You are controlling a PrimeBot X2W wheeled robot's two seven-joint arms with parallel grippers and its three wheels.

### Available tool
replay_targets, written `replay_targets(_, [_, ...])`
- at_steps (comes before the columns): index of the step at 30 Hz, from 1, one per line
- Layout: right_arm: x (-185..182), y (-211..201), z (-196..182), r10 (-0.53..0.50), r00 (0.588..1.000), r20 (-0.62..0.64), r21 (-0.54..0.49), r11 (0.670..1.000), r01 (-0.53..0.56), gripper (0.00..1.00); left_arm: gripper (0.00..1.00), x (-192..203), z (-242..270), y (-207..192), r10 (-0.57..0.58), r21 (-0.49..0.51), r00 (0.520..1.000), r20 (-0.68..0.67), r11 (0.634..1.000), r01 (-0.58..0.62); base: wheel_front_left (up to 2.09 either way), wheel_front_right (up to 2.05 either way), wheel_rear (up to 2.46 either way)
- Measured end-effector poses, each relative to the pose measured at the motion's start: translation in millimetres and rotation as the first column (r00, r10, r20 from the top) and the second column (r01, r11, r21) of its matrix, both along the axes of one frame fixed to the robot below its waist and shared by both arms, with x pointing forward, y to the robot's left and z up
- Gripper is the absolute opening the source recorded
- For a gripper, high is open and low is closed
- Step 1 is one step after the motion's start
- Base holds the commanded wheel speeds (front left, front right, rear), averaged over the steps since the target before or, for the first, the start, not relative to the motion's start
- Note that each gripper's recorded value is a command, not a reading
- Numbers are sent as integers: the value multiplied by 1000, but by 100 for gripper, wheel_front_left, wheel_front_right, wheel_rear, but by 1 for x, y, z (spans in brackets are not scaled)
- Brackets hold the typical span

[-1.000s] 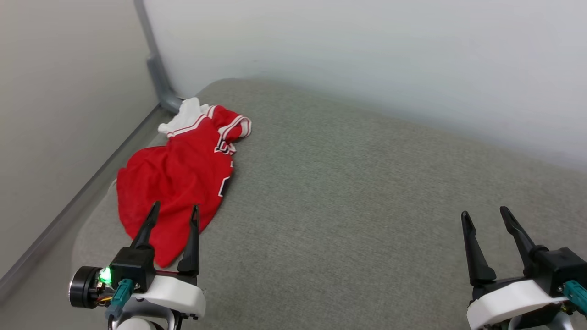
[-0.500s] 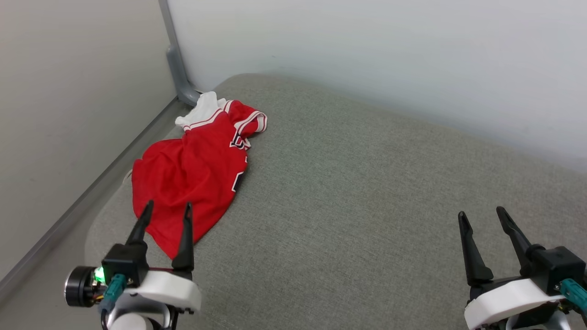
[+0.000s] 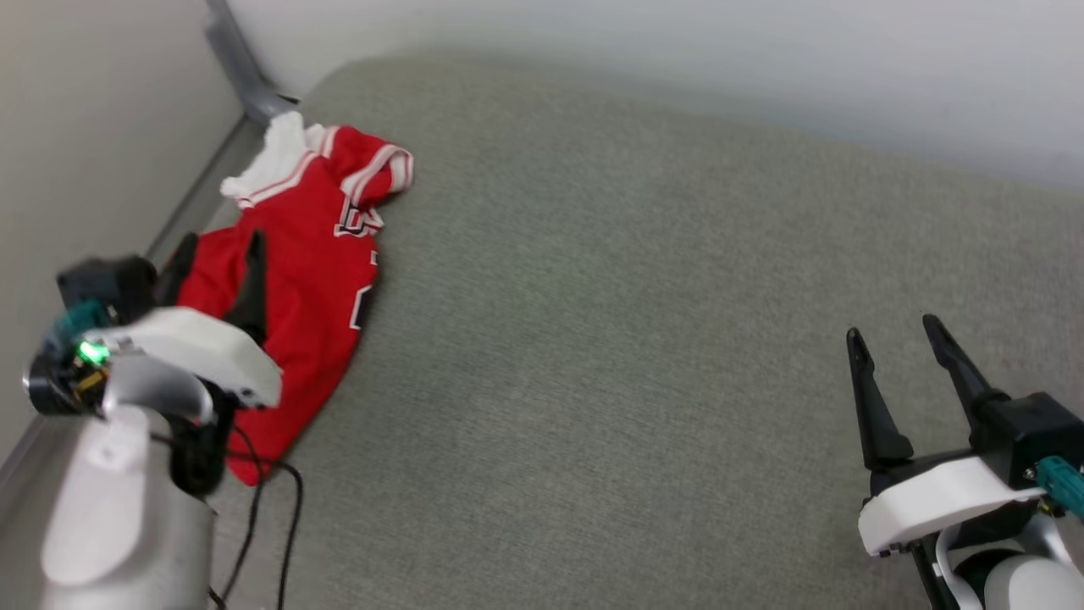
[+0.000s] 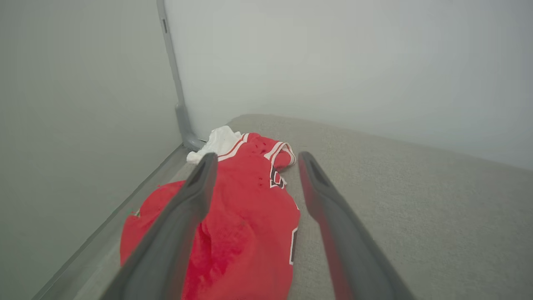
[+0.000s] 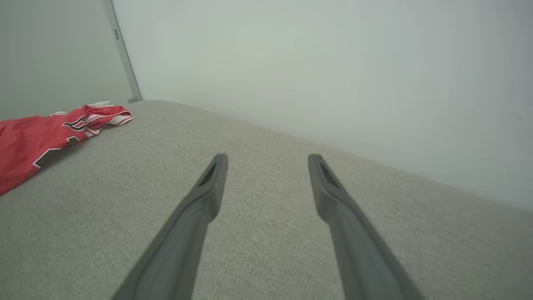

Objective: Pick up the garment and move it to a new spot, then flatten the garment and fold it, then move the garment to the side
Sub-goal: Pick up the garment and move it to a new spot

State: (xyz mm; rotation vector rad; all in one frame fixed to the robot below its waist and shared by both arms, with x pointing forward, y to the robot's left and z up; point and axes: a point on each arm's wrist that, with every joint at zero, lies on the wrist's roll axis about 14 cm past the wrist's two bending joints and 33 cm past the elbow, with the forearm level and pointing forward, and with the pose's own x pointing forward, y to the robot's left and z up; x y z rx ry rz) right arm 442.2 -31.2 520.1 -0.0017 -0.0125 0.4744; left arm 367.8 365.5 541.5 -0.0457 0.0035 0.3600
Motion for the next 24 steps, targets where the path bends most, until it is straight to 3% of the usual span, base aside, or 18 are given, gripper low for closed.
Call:
replay_targets(5, [14, -15, -16, -47, 998, -34, -6, 999, 47, 100, 100, 34, -33, 15, -40, -68, 967, -251, 997, 24, 0, 0, 0])
replay_targets(12, [29, -37, -45, -108, 990, -92, -19, 994, 107, 100, 100, 51, -96, 19, -124, -210, 807, -578, 978, 0, 0, 0, 0])
replay_targets(19, [39, -48, -69, -139, 981, -137, -25, 990, 137, 100, 100, 38, -156, 20, -176, -287, 630, -757, 955, -78, 0, 0, 0])
replay_targets(24, [42, -55, -79, -158, 975, -157, -27, 987, 156, 100, 100, 37, -177, 12, -217, -336, 563, -798, 934, -117, 0, 0, 0])
